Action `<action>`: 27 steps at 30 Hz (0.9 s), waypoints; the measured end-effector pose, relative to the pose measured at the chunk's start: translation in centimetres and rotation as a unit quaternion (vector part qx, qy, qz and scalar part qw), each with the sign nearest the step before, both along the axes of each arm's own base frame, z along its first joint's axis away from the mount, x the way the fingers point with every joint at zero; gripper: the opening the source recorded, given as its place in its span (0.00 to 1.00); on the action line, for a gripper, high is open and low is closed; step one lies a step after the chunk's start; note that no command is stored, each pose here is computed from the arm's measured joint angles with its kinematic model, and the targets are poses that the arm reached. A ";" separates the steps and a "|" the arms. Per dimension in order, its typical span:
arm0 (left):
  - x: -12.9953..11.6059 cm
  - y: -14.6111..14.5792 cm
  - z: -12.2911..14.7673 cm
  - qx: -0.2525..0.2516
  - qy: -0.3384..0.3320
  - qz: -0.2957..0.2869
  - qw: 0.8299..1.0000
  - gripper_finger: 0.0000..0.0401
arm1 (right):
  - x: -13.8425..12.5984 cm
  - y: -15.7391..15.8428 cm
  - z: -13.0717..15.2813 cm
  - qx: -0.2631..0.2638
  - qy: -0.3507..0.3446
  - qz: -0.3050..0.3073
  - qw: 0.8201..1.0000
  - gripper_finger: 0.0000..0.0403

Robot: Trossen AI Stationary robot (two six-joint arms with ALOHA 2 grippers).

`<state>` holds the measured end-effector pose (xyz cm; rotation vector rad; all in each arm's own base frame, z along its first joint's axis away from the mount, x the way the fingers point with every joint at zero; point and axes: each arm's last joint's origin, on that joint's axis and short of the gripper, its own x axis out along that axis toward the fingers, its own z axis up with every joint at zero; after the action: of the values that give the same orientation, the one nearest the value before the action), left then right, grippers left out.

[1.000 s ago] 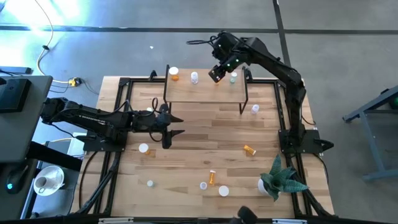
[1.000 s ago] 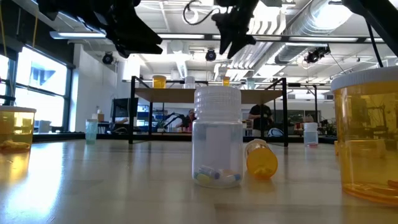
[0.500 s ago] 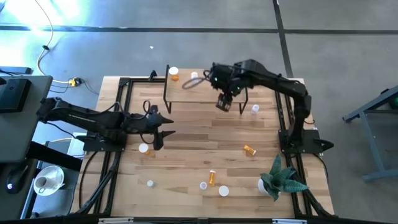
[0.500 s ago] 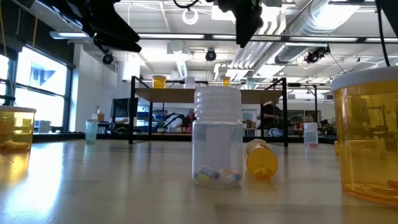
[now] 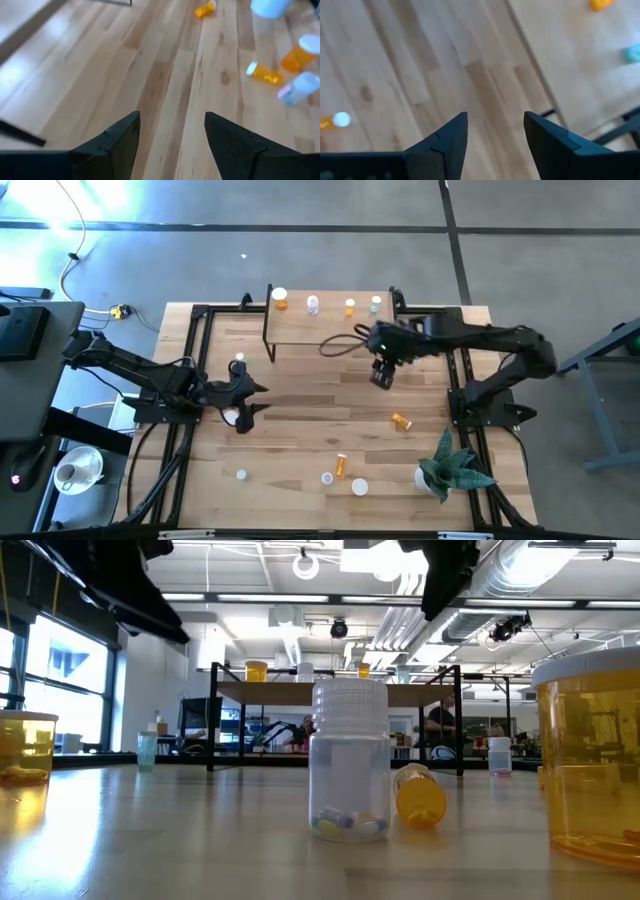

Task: Pick and place medicine bottles onto shelf by color
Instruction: Put the left large orange pill bottle on the shelf aligned with the other large orange pill bottle

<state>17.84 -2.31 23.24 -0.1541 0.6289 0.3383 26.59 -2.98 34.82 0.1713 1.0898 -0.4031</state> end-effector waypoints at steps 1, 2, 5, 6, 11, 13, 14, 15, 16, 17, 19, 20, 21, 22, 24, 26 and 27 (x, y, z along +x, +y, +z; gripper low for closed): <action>-0.1 0.0 -0.1 -0.002 0.008 -0.001 1.000 0.53 | -0.4 0.4 -0.3 0.000 -0.011 0.004 1.000 0.46; -0.2 -0.1 -0.2 -0.003 0.015 -0.004 1.000 0.53 | -0.8 0.8 -0.5 0.001 -0.024 0.008 1.000 0.46; -0.4 -0.1 -0.4 -0.005 0.030 -0.007 1.000 0.53 | -2.0 1.7 -1.4 0.000 -0.057 0.011 0.998 0.46; -0.4 0.0 -0.5 -0.008 0.032 -0.004 0.999 0.53 | -2.3 1.9 -1.8 -0.004 -0.064 0.008 0.998 0.46; -0.6 0.0 -0.6 -0.014 0.041 0.003 0.999 0.53 | -3.8 2.6 -3.6 -0.018 -0.074 0.011 0.997 0.46; -0.7 0.0 -0.7 -0.023 0.043 0.015 0.999 0.53 | -4.3 2.7 -4.3 -0.012 -0.074 0.000 0.997 0.46; -0.7 0.0 -0.7 -0.028 0.042 0.023 0.998 0.53 | -4.5 2.7 -4.6 -0.010 -0.073 -0.008 0.997 0.46; -0.7 0.0 -0.8 -0.031 0.041 0.029 0.998 0.53 | -4.6 2.8 -5.0 -0.010 -0.072 -0.017 0.997 0.46; -0.7 0.1 -0.8 -0.032 0.041 0.030 0.998 0.53 | -4.7 2.8 -5.3 -0.011 -0.069 -0.021 0.997 0.46; -0.7 0.1 -0.8 -0.031 0.042 0.030 0.998 0.53 | -4.8 2.8 -5.7 -0.013 -0.065 -0.024 0.997 0.46; -0.7 0.0 -0.8 -0.029 0.044 0.024 0.998 0.53 | -4.8 2.9 -6.2 -0.022 -0.060 -0.031 0.997 0.46; -0.7 0.0 -0.8 -0.031 0.045 0.021 0.998 0.53 | -4.9 2.9 -6.5 -0.024 -0.058 -0.034 0.997 0.46; -0.7 0.0 -0.8 -0.034 0.045 0.017 0.998 0.53 | -4.9 2.9 -6.7 -0.026 -0.056 -0.034 0.998 0.46; -0.7 0.0 -0.8 -0.034 0.047 0.012 0.998 0.53 | -4.9 2.9 -7.0 -0.026 -0.053 -0.034 0.998 0.46; -0.7 0.0 -0.8 -0.028 0.050 0.004 0.998 0.53 | -4.9 2.9 -7.3 -0.026 -0.050 -0.034 0.998 0.46; -0.8 0.0 -0.8 -0.023 0.055 -0.001 0.998 0.53 | -4.9 2.9 -7.4 -0.025 -0.053 -0.038 0.998 0.46; -0.8 0.0 -0.9 -0.023 0.056 -0.001 0.998 0.53 | -4.9 2.9 -7.3 -0.026 -0.057 -0.044 0.997 0.46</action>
<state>17.06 -2.35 22.38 -0.1801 0.7481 0.3330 21.74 -0.09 27.50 0.1943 0.9611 -0.4936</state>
